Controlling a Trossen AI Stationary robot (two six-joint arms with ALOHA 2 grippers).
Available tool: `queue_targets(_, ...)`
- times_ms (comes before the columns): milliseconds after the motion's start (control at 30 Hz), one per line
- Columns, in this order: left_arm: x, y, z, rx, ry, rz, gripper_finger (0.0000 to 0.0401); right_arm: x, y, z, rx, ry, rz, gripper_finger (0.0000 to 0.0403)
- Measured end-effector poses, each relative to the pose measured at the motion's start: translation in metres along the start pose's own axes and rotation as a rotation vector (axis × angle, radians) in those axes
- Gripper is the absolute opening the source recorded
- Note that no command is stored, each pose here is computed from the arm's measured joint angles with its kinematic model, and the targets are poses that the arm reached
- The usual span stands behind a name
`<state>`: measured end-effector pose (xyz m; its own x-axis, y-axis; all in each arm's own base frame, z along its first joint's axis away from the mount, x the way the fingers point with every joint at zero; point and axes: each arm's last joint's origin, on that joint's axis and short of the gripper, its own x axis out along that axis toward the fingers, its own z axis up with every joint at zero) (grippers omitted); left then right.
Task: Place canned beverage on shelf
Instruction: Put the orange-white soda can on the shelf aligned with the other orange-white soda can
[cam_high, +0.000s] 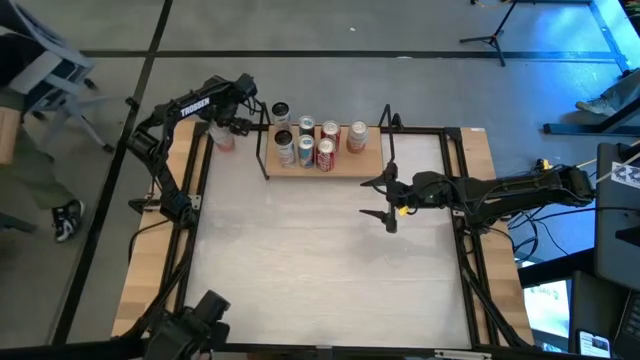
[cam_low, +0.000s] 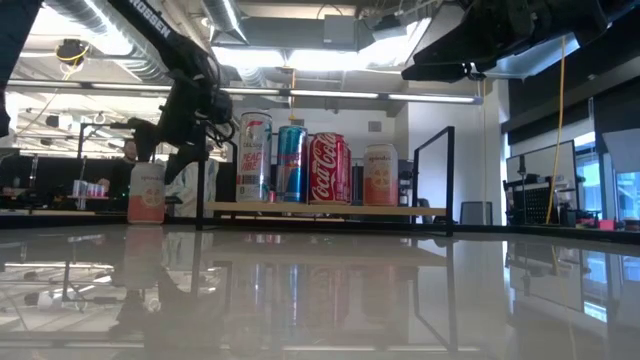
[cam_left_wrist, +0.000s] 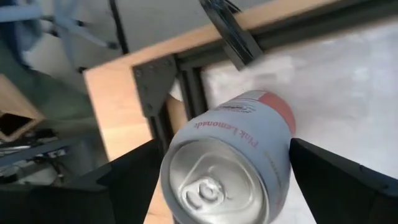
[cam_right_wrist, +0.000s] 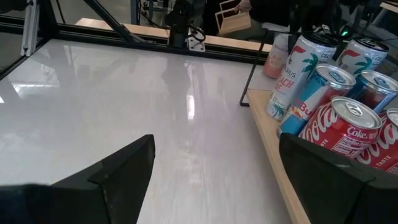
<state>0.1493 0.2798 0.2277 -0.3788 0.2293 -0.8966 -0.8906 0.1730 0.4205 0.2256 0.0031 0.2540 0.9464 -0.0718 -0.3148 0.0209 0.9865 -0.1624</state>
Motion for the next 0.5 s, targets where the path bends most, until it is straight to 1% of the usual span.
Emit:
queue_targets(167,0.006,-0.003,-0.002,0.056,0.087,-0.090,0.0332,0.000,0.000,0.000,0.000,0.000,0.000,0.0340)
queue_targets(367,0.007,-0.010,-0.005,0.105,0.139,-0.242,0.0332,0.000,0.000,0.000,0.000,0.000,0.000,0.0340)
queue_targets(500,0.004,-0.015,-0.006,0.135,0.138,-0.260,0.0328,0.000,0.000,0.000,0.000,0.000,0.000,0.0340)
